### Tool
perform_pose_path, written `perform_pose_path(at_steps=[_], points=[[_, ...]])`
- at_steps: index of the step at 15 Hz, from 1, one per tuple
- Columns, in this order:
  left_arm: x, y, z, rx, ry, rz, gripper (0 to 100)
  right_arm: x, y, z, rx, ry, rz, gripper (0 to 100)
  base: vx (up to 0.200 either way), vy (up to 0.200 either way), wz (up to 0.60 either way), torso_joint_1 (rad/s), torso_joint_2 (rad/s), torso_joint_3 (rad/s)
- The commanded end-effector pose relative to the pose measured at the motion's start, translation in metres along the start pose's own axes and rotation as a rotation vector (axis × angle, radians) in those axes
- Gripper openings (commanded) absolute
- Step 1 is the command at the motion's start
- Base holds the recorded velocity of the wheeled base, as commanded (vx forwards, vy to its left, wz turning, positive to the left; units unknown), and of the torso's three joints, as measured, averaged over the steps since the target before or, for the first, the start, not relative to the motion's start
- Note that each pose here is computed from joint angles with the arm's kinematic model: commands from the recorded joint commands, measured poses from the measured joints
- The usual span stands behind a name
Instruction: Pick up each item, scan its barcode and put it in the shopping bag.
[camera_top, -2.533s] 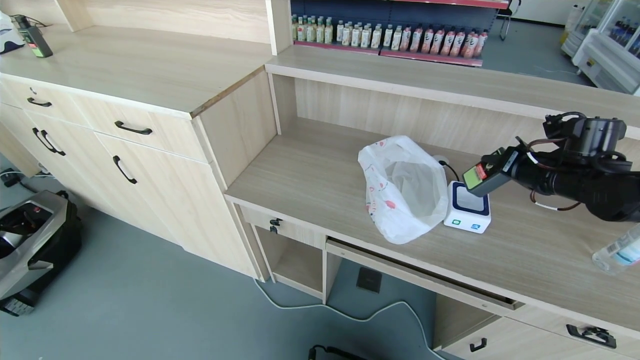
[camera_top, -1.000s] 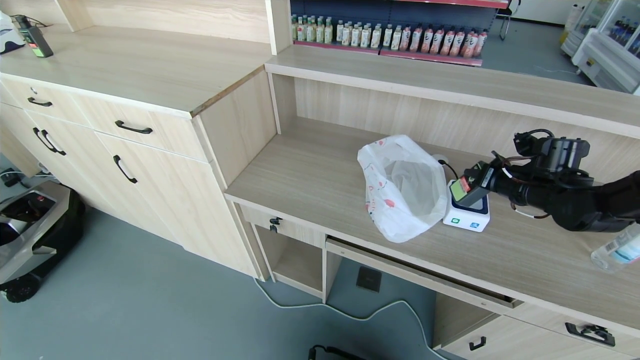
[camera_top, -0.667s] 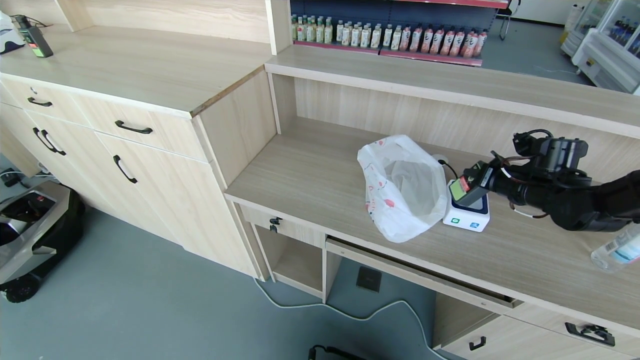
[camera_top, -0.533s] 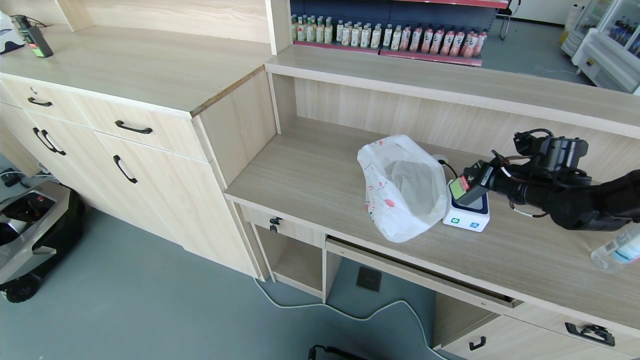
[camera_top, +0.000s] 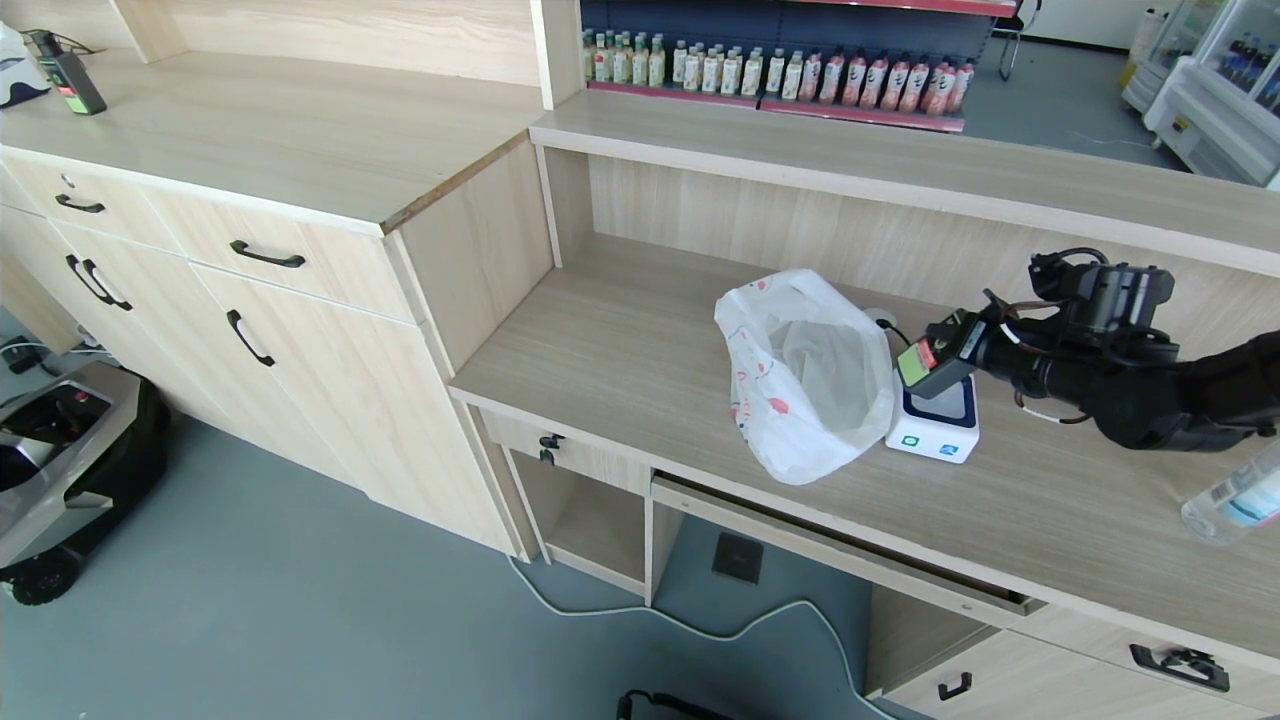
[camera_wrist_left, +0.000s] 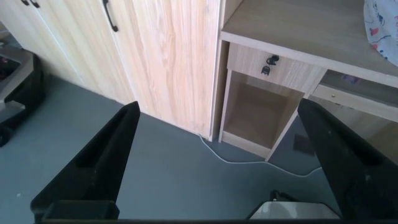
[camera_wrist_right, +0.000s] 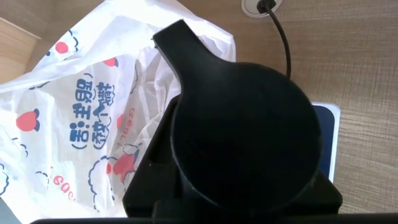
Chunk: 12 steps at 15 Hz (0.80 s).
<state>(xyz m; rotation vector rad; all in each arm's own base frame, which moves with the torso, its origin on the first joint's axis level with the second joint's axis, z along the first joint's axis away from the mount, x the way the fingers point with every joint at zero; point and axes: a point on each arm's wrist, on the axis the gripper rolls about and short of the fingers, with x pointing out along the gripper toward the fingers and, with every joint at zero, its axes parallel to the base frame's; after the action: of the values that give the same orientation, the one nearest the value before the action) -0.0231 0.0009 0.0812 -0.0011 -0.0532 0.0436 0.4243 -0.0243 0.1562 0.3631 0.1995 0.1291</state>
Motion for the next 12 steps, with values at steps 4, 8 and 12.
perform_pose_path(at_steps=[4,8,12], points=[[0.0,0.0,0.0,0.0,0.0,0.001,100,0.002,-0.002,-0.002,0.003,0.003,-0.002,0,0.0,0.0,0.0,0.0,0.0,0.0],[0.0,0.0,0.0,0.0,0.0,0.001,100,-0.032,0.021,0.036,-0.043,-0.076,0.057,0,0.0,0.0,0.0,0.0,0.0,0.0],[0.0,0.0,0.0,0.0,0.0,0.001,100,-0.15,0.016,0.034,-0.525,-0.064,-0.026,0,0.0,0.0,0.0,0.0,0.0,0.0]])
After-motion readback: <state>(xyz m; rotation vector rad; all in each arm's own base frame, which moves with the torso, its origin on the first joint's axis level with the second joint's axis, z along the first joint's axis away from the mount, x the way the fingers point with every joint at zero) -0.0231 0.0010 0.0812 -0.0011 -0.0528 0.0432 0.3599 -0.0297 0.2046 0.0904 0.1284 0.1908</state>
